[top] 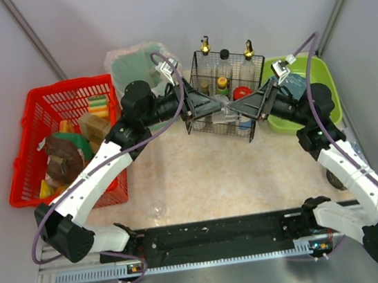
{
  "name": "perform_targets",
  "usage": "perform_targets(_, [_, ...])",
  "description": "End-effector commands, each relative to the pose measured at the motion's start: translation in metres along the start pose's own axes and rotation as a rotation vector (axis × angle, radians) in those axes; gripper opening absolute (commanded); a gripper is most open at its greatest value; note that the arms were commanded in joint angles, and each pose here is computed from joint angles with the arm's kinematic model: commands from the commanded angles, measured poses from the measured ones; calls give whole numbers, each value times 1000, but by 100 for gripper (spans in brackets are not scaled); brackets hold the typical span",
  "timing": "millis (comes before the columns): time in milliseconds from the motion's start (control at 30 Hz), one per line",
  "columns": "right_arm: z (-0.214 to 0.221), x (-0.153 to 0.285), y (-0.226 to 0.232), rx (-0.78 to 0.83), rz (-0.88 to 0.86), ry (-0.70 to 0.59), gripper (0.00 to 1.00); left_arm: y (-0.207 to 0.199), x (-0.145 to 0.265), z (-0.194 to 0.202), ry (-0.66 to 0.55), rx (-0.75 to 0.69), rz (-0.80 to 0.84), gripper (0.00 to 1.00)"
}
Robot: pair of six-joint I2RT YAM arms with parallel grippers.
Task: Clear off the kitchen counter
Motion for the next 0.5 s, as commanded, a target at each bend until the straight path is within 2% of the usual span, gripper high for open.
perform_targets(0, [1, 3, 29, 92, -25, -7, 0, -19, 9, -7, -30, -112, 22, 49])
perform_targets(67, [-3, 5, 31, 107, 1, -31, 0, -19, 11, -8, -32, -142, 8, 59])
perform_targets(167, [-14, 8, 23, 177, 98, -95, 0, -9, 20, -3, -25, -184, -63, 66])
perform_targets(300, [-29, 32, -32, 215, 439, -185, 0, 27, 38, 4, -45, -255, -260, 70])
perform_targets(467, [-48, 67, -51, 284, 636, -303, 0, 63, 68, 14, -70, -327, -474, 71])
Point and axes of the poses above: each gripper's point midway between its finger pads, its own x axis back along the fingers, its own y axis along the line the jaws close on, z = x × y, the point moved 1 cm from there along x, back along the fingers, and after that the axes turned 14 degrees about -x, right-handed, at the moved point
